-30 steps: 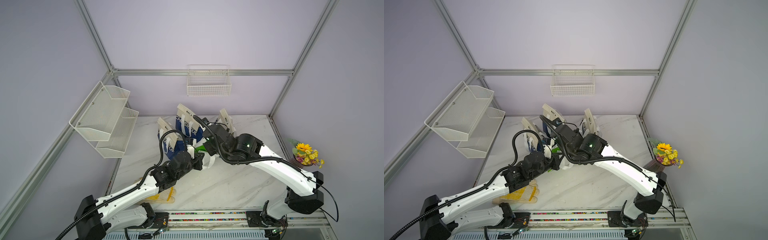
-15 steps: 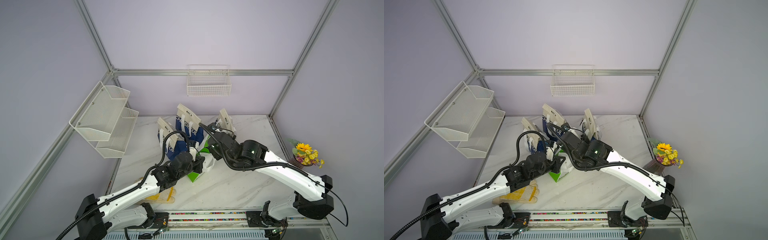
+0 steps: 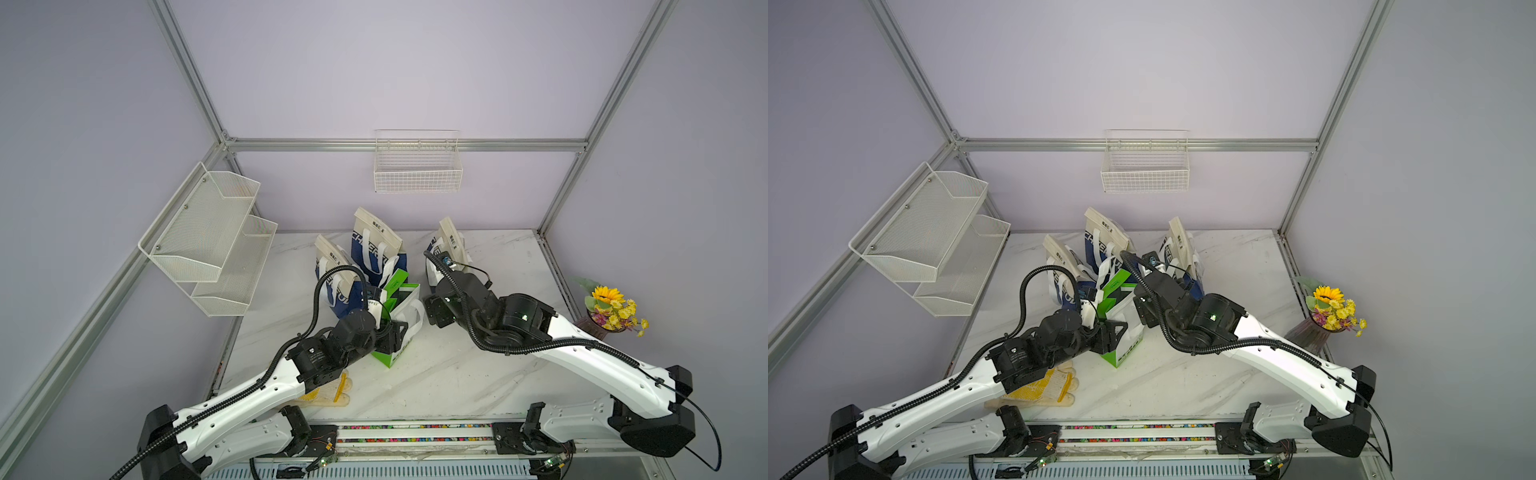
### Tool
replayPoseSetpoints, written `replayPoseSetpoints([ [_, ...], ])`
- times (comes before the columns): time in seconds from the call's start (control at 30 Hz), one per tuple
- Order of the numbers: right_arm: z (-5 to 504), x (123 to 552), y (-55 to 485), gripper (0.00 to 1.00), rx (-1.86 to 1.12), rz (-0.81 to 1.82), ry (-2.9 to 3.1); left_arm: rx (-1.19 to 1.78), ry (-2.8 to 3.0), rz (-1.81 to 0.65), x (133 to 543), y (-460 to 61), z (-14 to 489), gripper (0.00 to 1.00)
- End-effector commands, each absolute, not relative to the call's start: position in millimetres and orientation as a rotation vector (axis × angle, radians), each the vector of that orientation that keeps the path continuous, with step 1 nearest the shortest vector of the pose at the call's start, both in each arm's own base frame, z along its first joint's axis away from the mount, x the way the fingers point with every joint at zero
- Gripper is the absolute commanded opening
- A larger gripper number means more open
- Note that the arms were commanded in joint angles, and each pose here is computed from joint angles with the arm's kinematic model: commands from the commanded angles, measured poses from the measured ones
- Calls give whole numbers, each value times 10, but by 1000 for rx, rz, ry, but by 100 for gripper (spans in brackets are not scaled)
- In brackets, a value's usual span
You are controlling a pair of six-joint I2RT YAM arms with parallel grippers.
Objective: Open the takeout bag
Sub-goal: Open the takeout bag at the center of the board.
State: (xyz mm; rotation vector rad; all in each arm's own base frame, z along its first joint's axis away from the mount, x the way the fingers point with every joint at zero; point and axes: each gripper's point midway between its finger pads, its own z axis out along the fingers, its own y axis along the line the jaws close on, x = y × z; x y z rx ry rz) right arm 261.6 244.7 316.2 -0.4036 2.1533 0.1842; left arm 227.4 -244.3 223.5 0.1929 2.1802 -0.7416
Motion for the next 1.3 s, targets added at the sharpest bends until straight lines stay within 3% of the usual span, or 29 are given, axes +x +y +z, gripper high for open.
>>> replayPoseSetpoints([
  [0.0, 3240, 2597, 2624, 76, -356, 393, 2141, 149, 2176, -683, 2265, -2266, 2423, 71],
  [0.13, 3259, 2616, 2784, 74, -336, 523, 2130, 151, 2182, -678, 2143, -2112, 2569, 75],
  [0.23, 3246, 2637, 2955, 73, -356, 594, 2129, 157, 2189, -670, 2034, -1979, 2665, 94],
  [0.33, 3132, 2721, 3015, 71, -348, 569, 2151, 158, 2166, -668, 1954, -1848, 2827, 97],
  [0.63, 3034, 2859, 3065, 66, -326, 538, 2167, 386, 2152, -537, 1999, -1934, 3306, 87],
  [0.97, 3035, 2926, 2990, 63, -293, 535, 2175, 476, 2167, -232, 2338, -1949, 3256, 92],
  [1.17, 3003, 2909, 2979, 56, -287, 546, 2182, 432, 2148, -115, 2563, -1975, 3299, 74],
  [1.27, 3013, 2896, 2978, 54, -286, 556, 2180, 437, 2159, -101, 2633, -2056, 3265, 70],
])
